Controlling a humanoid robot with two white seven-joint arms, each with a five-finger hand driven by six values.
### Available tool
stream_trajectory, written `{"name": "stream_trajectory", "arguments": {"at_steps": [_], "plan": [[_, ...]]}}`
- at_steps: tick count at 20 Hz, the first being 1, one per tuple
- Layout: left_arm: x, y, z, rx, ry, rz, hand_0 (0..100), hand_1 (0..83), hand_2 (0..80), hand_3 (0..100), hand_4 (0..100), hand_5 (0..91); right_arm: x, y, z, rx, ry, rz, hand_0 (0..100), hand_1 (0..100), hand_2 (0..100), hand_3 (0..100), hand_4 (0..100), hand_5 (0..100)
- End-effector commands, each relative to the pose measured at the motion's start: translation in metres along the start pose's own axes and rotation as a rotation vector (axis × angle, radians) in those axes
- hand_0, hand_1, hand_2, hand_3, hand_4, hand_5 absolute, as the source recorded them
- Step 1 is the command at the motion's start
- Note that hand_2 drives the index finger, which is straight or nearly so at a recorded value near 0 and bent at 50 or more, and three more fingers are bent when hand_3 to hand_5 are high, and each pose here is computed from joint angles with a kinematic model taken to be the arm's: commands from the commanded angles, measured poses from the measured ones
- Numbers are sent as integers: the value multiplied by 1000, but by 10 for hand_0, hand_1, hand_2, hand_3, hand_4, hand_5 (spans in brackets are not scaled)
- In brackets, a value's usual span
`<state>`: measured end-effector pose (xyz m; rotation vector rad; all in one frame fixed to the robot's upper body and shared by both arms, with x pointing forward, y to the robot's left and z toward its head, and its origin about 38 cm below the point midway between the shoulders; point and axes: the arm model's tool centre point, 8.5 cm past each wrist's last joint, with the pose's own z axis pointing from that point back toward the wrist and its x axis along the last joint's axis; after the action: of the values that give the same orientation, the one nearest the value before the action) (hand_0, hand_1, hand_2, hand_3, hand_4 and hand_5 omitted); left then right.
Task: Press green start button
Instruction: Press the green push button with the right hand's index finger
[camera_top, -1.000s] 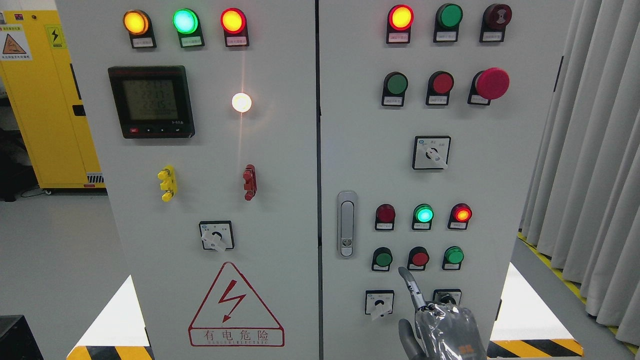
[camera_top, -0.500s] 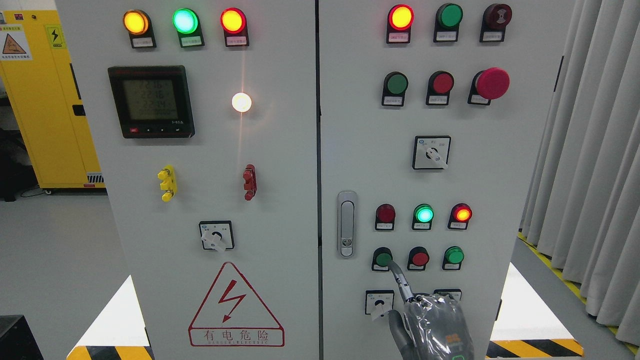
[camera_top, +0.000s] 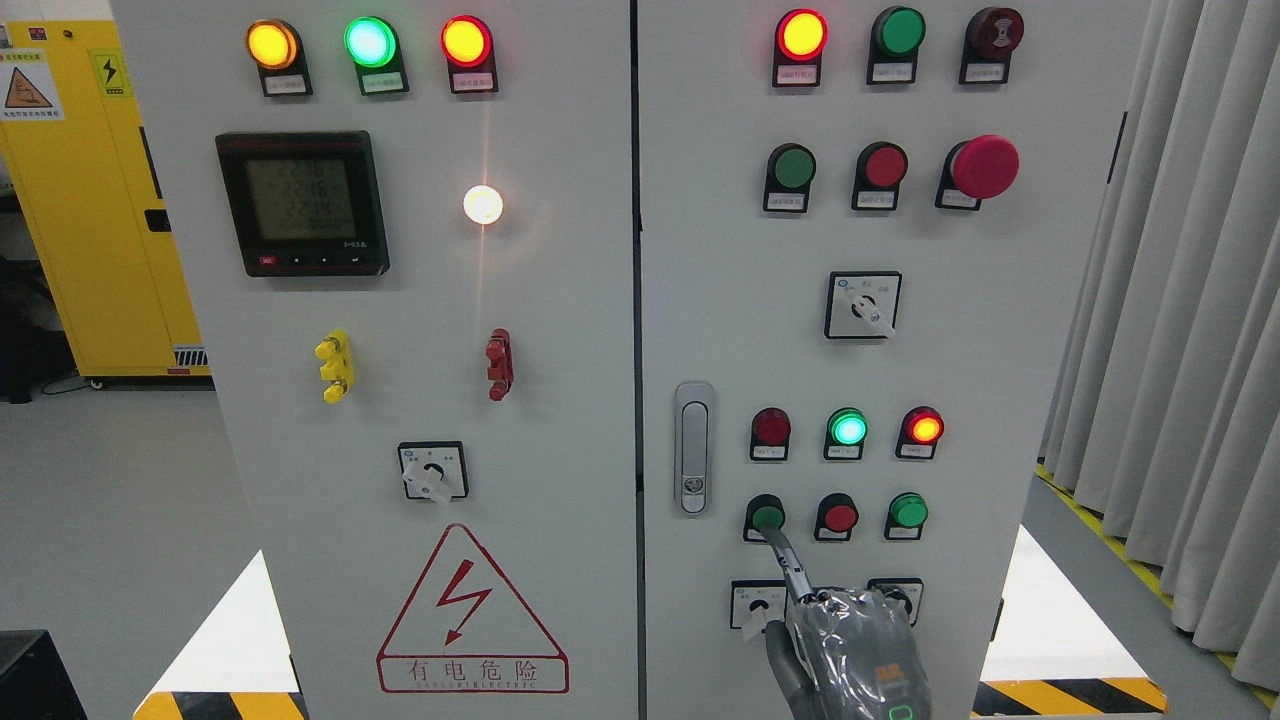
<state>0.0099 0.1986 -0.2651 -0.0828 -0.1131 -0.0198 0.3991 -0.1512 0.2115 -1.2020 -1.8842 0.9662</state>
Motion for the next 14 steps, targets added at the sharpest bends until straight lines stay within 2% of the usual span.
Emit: {"name": "stream_trajectory", "arguments": {"at_steps": [1,14], "plan": [[0,0,0,0,0,-2,120,556,0,0,0,0,-1,6,0,15,4,-8,664,1000,0,968,965,1000],[0,0,0,0,0,1,120,556,0,0,0,0,-6,2,-5,15,14,-4,687,1000,0,975,977,1000]]}}
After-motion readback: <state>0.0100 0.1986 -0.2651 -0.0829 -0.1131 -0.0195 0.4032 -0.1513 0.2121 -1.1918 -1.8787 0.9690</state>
